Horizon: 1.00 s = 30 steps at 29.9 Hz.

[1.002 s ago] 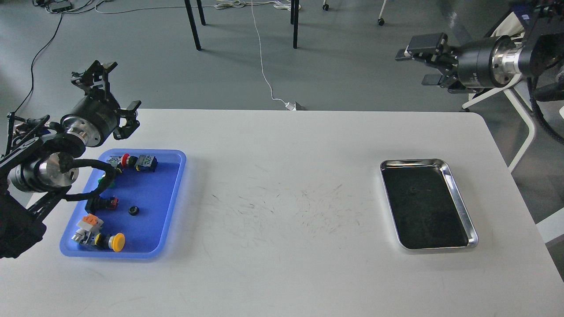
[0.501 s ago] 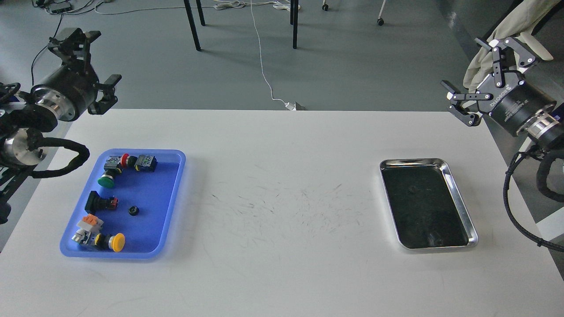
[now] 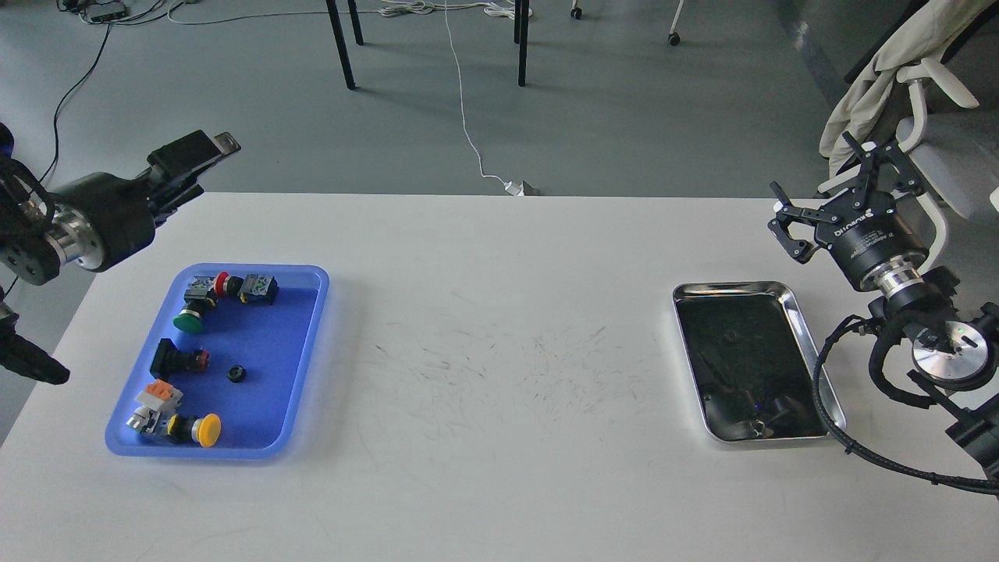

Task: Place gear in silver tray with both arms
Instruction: 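Grasp another black gear in the blue tray with the left gripper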

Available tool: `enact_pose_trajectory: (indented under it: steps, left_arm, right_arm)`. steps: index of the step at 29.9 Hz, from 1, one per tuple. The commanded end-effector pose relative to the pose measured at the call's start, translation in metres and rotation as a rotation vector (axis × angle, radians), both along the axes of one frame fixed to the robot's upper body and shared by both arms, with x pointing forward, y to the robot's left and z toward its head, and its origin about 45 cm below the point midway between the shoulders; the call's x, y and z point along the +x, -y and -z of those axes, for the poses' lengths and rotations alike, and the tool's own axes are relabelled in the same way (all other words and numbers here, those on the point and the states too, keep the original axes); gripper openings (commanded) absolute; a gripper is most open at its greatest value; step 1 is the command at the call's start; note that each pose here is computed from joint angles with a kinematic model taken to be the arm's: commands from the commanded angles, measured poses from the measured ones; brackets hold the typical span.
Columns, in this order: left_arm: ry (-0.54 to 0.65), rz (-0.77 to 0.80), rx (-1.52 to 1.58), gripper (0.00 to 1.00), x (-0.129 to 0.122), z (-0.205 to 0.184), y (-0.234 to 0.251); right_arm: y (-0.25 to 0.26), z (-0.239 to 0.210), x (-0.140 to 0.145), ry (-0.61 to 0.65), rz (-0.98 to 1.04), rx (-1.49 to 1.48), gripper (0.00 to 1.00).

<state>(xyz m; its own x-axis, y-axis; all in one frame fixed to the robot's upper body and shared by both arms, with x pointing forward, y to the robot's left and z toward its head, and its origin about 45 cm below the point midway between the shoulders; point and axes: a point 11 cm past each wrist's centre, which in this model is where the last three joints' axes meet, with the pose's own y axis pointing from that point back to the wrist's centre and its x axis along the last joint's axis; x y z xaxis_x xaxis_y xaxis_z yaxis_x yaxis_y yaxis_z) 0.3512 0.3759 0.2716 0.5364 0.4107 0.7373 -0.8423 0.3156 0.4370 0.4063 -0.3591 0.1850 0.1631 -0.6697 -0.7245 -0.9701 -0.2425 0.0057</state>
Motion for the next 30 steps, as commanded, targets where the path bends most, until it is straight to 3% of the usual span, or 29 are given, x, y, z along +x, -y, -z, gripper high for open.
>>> enact_pose_trajectory:
  steps: [1, 9, 13, 18, 30]
  left_arm:
    - [0.0, 0.138, 0.318, 0.98, -0.02, 0.023, -0.015]
    - [0.079, 0.381, 0.663, 0.97, -0.04, 0.055, -0.015]
    - [0.1, 0.475, 0.711, 0.97, -0.043, 0.07, 0.003]
    - [0.1, 0.536, 0.72, 0.96, -0.048, 0.087, 0.018]
    - [0.015, 0.59, 0.738, 0.95, -0.066, 0.138, 0.017]
  right_arm:
    - [-0.015, 0.005, -0.001, -0.004, -0.036, -0.001, 0.97]
    - [-0.019, 0.002, 0.002, -0.011, -0.114, -0.116, 0.97]
    - [-0.028, 0.01, 0.0, -0.099, -0.208, -0.142, 0.98]
    - [-0.03, 0.012, -0.002, -0.189, -0.283, -0.137, 0.98]
    - [-0.018, -0.006, 0.006, -0.132, -0.212, -0.045, 0.98]
